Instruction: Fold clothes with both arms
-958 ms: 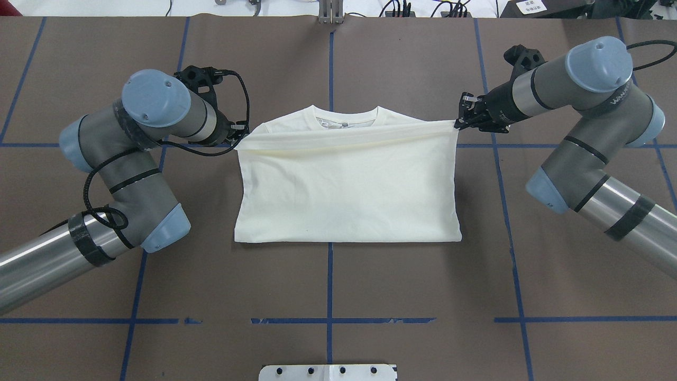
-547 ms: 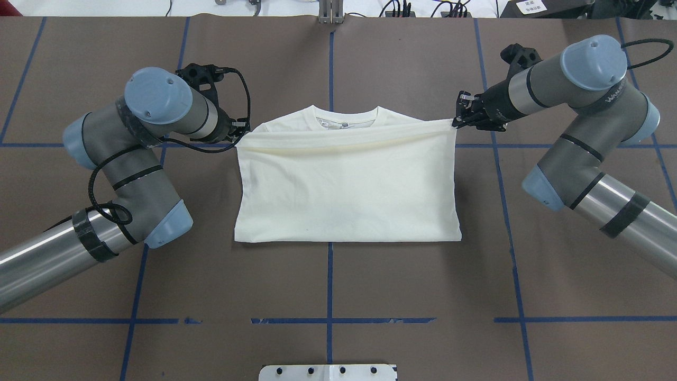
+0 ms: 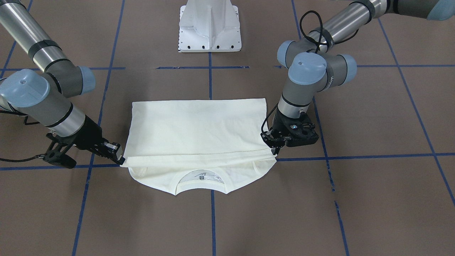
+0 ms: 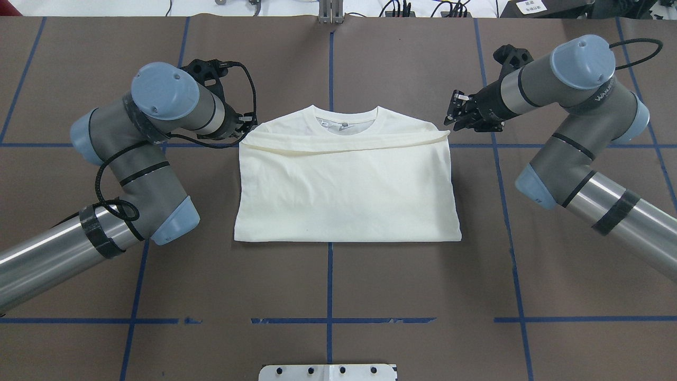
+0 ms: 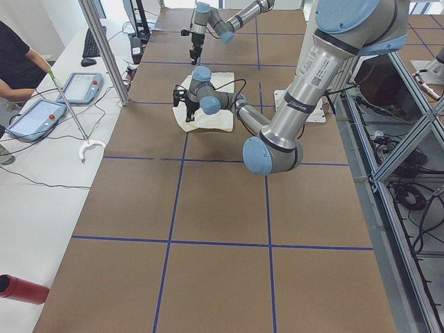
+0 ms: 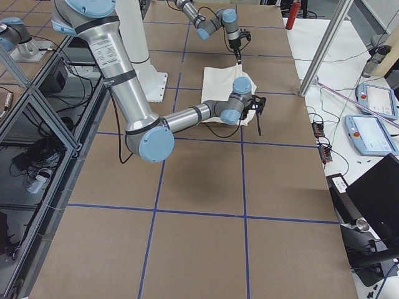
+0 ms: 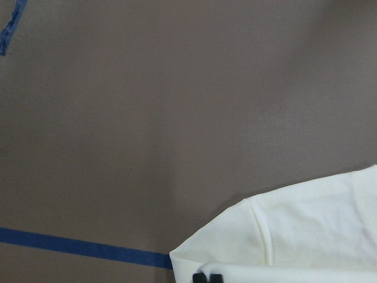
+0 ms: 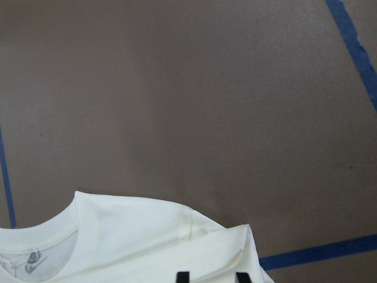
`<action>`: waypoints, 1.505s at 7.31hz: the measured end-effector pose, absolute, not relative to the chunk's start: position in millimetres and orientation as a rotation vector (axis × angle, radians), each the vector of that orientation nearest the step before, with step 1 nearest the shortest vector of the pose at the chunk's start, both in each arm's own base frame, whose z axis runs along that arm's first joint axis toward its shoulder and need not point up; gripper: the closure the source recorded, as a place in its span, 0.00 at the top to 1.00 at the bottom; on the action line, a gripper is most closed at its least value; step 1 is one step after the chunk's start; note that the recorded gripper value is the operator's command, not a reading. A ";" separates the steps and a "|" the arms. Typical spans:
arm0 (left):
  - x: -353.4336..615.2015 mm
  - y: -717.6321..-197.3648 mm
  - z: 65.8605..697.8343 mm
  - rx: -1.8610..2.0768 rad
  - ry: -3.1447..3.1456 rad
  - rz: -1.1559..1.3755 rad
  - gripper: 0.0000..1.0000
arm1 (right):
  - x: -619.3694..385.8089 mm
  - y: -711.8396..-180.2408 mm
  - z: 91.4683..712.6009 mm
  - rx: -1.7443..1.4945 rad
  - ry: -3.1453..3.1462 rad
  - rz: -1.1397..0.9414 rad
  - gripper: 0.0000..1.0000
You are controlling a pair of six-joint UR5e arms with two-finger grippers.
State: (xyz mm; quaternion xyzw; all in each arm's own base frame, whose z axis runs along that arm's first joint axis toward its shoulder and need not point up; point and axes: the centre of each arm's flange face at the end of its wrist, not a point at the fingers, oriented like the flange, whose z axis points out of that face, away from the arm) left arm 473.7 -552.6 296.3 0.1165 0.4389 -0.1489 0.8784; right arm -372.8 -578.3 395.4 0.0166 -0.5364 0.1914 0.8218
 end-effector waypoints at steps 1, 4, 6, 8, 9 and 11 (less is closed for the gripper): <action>472.4 -554.4 291.0 0.246 0.920 -0.313 1.00 | -374.1 -577.2 394.9 0.033 -1.144 0.404 1.00; 446.3 -552.4 263.8 0.268 0.943 -0.321 1.00 | -371.0 -533.8 388.9 0.020 -1.173 0.368 1.00; 427.9 -537.1 243.5 0.272 0.951 -0.323 1.00 | -373.1 -459.6 409.0 -0.003 -1.154 0.314 1.00; 423.6 -527.8 235.6 0.271 0.963 -0.324 1.00 | -399.1 -398.6 420.6 0.000 -1.121 0.257 1.00; 423.5 -525.5 232.8 0.270 0.970 -0.328 1.00 | -412.9 -379.5 422.3 0.004 -1.111 0.234 1.00; 423.7 -523.6 230.7 0.266 0.976 -0.333 1.00 | -426.0 -365.8 425.1 -0.004 -1.085 0.219 0.39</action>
